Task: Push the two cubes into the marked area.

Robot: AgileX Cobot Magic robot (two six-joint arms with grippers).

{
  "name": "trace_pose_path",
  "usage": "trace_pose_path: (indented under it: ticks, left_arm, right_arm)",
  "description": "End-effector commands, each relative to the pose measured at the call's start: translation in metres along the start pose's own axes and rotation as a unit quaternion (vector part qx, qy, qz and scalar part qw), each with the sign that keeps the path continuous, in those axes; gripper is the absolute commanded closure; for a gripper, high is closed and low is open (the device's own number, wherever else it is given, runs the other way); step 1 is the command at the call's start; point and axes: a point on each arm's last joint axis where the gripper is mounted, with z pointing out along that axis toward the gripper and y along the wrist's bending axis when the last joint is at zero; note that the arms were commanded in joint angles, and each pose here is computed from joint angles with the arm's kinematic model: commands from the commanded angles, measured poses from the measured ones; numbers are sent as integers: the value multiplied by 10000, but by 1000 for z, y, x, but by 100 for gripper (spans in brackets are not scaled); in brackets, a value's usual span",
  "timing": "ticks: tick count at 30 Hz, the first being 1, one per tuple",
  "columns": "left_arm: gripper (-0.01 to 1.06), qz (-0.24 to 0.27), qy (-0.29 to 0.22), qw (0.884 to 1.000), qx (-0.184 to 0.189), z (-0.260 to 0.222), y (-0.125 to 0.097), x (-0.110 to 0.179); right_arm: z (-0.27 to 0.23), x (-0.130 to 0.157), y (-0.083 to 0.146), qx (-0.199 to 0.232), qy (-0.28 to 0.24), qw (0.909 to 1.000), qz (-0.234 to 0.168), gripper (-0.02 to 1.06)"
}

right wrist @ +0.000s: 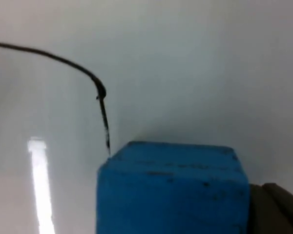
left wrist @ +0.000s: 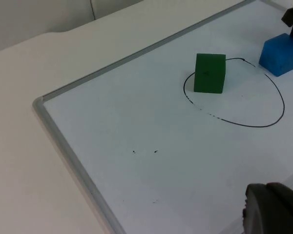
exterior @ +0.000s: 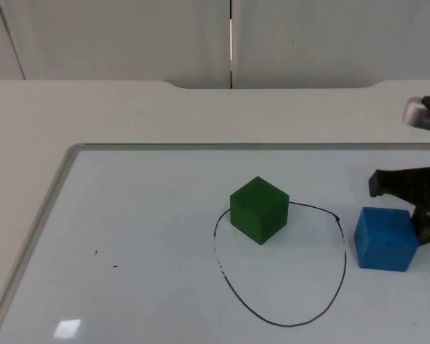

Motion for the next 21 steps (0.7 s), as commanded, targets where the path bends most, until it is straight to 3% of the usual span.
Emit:
trace_pose_path:
  ticks: [1,8,21]
  left_arm:
    - [105,6,-3,10000,-2,0,0,1]
    - [105,6,-3,10000,-2,0,0,1]
    - [105,6,-3,10000,-2,0,0,1]
  right_arm:
    - [8,3,7,-23,44,10000,-49,105]
    - [28,14,23,-94,59,9999,-58,105]
    - [30,13,24,-127,-5,9999,-20,105]
